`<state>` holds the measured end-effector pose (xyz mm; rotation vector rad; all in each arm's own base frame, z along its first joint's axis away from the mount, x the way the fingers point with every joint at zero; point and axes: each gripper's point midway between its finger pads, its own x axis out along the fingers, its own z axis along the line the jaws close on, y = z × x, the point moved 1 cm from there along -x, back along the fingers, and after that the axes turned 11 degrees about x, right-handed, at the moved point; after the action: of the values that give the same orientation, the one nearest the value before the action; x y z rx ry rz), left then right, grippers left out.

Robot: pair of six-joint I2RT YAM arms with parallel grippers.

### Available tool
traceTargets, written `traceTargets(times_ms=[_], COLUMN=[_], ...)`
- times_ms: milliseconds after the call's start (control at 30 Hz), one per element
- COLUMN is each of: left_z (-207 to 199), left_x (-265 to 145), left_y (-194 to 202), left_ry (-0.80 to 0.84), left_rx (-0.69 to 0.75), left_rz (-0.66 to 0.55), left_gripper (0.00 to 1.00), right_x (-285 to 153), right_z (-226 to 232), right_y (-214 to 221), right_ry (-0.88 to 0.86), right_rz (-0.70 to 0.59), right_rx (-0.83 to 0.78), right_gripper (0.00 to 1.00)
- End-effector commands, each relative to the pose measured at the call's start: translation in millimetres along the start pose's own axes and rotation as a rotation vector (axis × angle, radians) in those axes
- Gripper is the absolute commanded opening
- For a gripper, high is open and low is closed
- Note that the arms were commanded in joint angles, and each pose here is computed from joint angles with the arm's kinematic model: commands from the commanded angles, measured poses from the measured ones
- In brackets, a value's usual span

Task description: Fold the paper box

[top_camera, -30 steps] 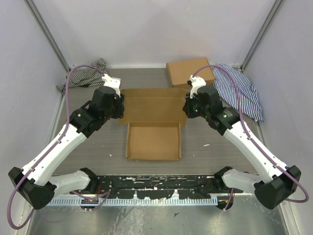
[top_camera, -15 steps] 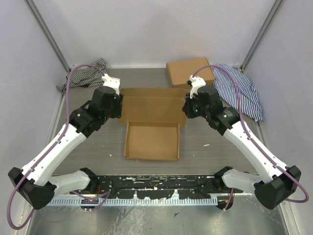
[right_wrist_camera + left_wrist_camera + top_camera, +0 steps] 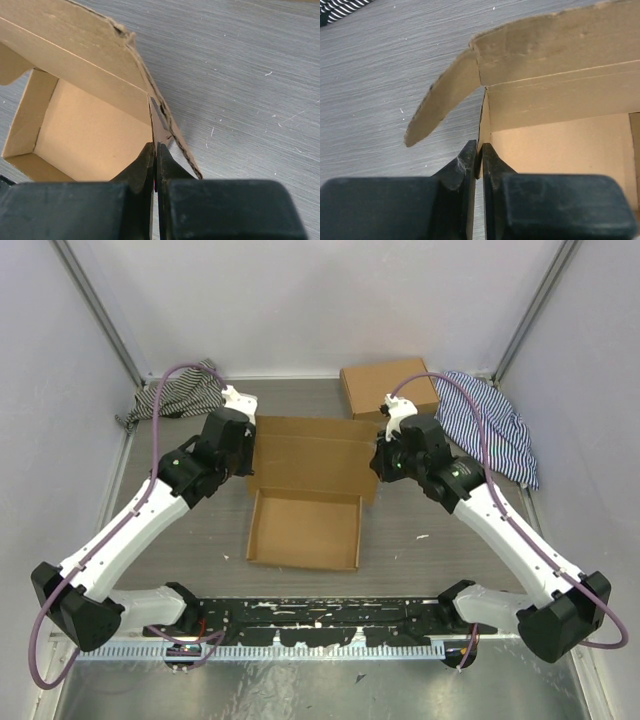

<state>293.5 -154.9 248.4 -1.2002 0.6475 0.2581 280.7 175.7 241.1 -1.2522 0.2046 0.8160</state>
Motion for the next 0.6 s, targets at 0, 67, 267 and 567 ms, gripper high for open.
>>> traceTargets(times_ms=[0, 67, 267, 567], left_z=[-4, -5, -8, 6], left_x=[-9, -9, -13, -24], left_y=[-17, -13, 2, 3], left_ry=[0.028, 0.029, 0.036, -0.012], left_rx=[-0.074, -0.097, -0.178, -0.271], left_rz=[-0.052, -0.048, -0.053, -0.162], left_gripper=[0.11, 0.06, 0.0, 0.0], right_x=[2, 3, 2, 20], right_z=[9, 10, 13, 27], right_y=[-16, -13, -5, -32], right_ry=[-0.001, 0.022, 0.096, 0.178], right_rz=[-0.037, -0.03, -0.061, -0.2], right_rx=[0.076, 0.109, 0.183, 0.104], right_gripper=[0.01, 0.01, 0.01, 0.01])
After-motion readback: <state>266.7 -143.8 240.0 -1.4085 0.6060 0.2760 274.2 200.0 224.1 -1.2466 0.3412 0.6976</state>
